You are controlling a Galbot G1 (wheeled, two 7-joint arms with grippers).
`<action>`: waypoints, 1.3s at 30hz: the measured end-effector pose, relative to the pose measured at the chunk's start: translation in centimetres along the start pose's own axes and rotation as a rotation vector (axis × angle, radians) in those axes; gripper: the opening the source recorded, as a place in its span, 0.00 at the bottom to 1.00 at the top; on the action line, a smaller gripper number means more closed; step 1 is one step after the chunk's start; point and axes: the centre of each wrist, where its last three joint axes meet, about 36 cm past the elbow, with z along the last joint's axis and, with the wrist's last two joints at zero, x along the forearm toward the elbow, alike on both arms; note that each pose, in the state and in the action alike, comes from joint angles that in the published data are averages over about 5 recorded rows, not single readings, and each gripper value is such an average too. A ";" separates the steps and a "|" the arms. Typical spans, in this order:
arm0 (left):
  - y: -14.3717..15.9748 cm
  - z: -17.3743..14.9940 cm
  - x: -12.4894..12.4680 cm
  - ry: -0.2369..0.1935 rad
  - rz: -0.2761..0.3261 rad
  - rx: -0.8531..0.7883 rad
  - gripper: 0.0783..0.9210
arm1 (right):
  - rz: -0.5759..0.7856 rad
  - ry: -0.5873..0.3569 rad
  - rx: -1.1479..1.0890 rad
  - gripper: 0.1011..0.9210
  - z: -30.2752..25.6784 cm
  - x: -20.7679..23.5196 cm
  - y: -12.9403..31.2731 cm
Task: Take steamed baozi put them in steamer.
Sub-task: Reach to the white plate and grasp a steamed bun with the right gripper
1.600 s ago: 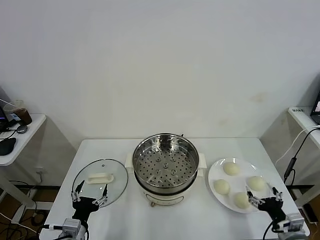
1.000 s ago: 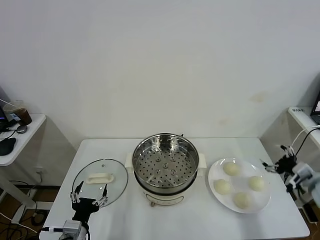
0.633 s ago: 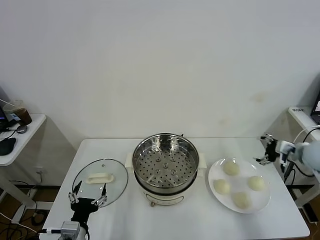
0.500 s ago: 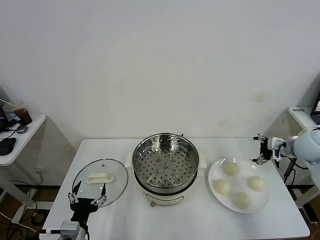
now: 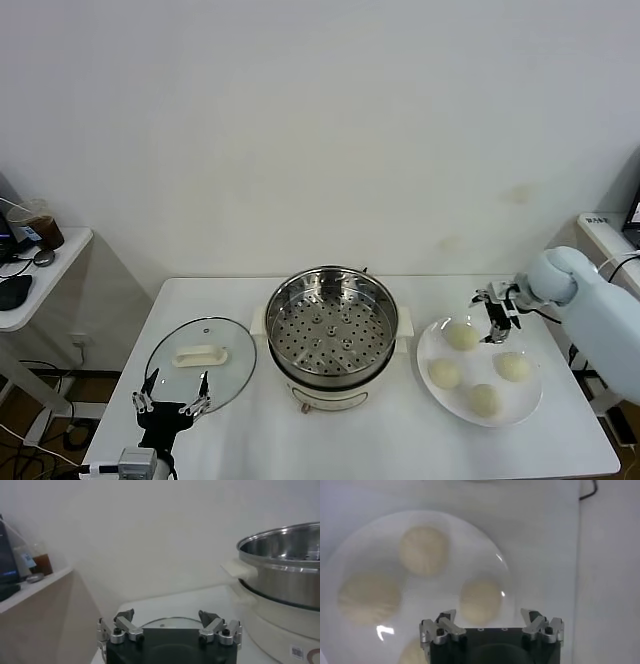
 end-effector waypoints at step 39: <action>-0.2 0.7 -0.2 0.022 -0.006 0.004 0.88 | -0.078 0.047 -0.019 0.85 -0.3 -6.6 -1.4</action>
